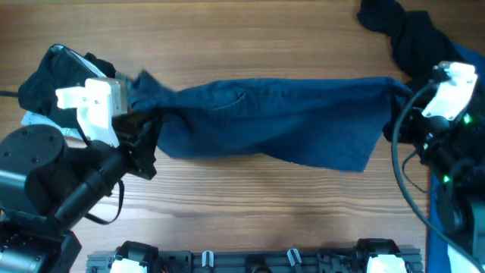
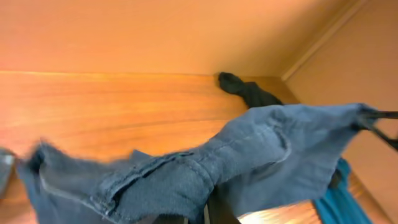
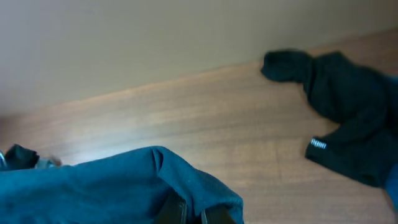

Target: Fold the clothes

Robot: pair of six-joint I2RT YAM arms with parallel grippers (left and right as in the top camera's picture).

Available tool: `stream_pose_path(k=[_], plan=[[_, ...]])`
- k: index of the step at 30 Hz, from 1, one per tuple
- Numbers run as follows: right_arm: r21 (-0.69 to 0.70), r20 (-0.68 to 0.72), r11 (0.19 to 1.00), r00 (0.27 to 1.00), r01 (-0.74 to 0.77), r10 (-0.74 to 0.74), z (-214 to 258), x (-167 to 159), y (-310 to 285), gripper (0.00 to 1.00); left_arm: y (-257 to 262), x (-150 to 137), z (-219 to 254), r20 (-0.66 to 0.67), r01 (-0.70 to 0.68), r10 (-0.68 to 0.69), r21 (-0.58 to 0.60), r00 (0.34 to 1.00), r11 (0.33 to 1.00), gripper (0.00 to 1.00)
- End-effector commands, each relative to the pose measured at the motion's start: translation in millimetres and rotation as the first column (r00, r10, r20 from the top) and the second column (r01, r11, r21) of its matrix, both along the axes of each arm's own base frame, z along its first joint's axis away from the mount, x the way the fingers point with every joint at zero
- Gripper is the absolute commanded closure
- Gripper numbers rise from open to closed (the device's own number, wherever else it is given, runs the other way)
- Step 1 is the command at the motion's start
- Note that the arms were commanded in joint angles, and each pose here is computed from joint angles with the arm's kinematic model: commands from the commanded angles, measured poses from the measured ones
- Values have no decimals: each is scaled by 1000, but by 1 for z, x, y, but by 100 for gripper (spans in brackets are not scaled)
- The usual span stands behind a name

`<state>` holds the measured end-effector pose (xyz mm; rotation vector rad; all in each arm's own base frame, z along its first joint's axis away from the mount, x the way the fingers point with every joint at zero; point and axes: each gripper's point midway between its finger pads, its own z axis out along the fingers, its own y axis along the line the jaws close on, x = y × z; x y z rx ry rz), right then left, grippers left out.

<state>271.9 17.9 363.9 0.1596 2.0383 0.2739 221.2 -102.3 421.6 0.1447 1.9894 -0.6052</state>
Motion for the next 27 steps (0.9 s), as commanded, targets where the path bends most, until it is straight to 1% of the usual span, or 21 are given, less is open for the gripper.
stream_pose_path(k=[1,5,8,11,13,15,18,19,20,22,24,26,27], plan=[[-65,132,996,990,57,-48,50,-26,-12,96,15,-16,54,188,-43,34,40,981,998,96],[-72,153,993,985,94,-82,73,-49,-18,96,21,-38,105,319,-44,39,8,947,999,96],[-67,186,993,979,98,-84,93,-65,-17,96,25,-57,131,393,-44,41,-1,919,999,96],[-66,217,993,973,100,-83,108,-77,-17,96,27,-65,137,405,-44,42,-4,913,999,96],[-63,228,993,970,97,-80,112,-79,-16,96,28,-61,133,388,-53,48,2,921,999,96],[-63,218,994,973,93,-77,110,-76,-16,96,32,-48,125,353,-95,82,20,932,995,96],[-61,173,995,983,75,-63,102,-60,-13,96,36,-20,112,298,-151,128,55,946,987,96],[-58,131,997,990,54,-46,93,-45,-11,96,33,1,103,267,-157,126,98,955,983,96],[-57,107,997,993,48,-42,88,-37,-10,96,32,15,95,241,-163,131,118,962,980,96],[-51,27,998,999,24,-23,69,-11,-8,96,28,45,77,180,-166,136,166,974,972,96],[-70,-65,998,998,6,-11,44,24,-9,96,20,87,47,86,-161,146,211,986,964,96],[-66,-88,998,996,-6,0,34,47,-7,96,13,116,32,50,-152,145,226,988,962,96],[-64,-82,998,996,-26,20,33,55,-5,96,11,123,30,48,-151,144,226,988,962,96]])
